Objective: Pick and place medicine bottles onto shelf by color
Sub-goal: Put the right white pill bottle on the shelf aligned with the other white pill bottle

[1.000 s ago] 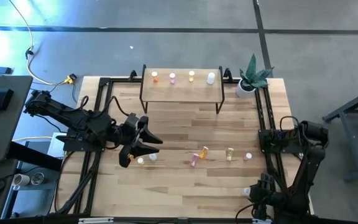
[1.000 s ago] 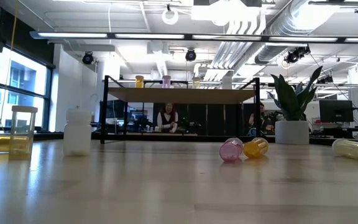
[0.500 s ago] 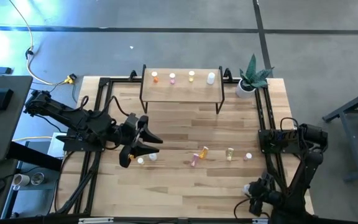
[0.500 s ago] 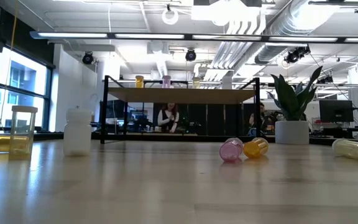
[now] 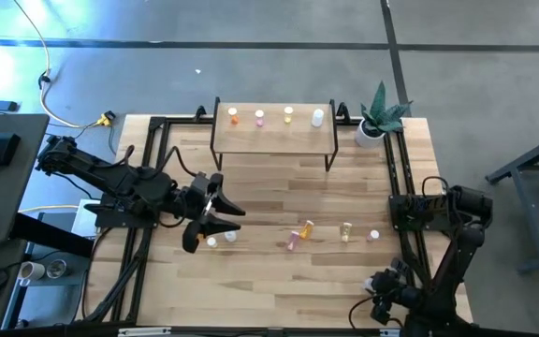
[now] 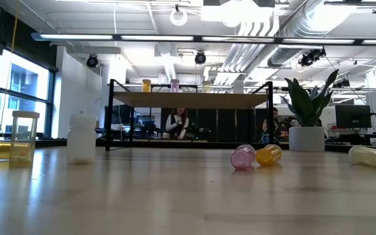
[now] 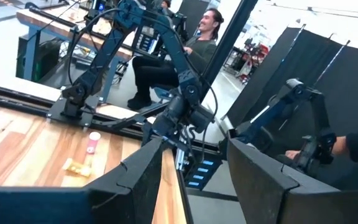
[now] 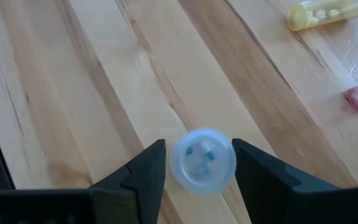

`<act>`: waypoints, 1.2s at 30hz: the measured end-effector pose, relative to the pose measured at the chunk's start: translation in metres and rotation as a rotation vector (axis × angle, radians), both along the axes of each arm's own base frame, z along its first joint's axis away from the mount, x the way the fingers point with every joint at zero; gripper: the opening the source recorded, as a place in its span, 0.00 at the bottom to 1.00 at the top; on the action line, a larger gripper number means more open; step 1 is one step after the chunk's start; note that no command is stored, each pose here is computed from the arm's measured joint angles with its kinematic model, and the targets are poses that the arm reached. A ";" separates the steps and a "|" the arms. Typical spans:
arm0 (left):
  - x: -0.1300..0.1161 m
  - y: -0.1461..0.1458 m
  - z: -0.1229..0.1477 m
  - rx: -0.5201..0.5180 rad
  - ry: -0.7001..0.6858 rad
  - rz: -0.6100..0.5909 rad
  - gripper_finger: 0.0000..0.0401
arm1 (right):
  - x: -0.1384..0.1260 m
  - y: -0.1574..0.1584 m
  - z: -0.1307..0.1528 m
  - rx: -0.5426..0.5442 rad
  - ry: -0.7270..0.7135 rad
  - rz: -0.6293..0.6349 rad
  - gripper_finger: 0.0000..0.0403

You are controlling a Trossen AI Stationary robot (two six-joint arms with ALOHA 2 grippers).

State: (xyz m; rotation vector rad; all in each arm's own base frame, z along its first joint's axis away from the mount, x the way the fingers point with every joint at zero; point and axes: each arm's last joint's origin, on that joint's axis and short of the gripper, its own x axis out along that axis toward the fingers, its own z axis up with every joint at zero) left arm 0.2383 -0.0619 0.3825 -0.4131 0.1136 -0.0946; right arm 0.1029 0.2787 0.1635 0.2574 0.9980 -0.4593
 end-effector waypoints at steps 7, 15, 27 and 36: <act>0.000 0.000 -0.002 0.005 0.016 0.007 0.43 | 0.005 -0.001 0.000 0.001 0.001 -0.005 0.34; 0.000 0.001 -0.004 0.037 0.033 0.010 0.43 | 0.005 -0.001 0.000 0.018 0.019 -0.015 0.33; 0.005 0.026 -0.004 0.113 0.031 0.112 0.43 | 0.021 0.002 0.013 0.095 0.001 -0.096 0.32; 0.007 0.057 -0.004 0.293 0.042 0.215 0.43 | 0.057 -0.017 0.035 0.155 -0.087 -0.217 0.32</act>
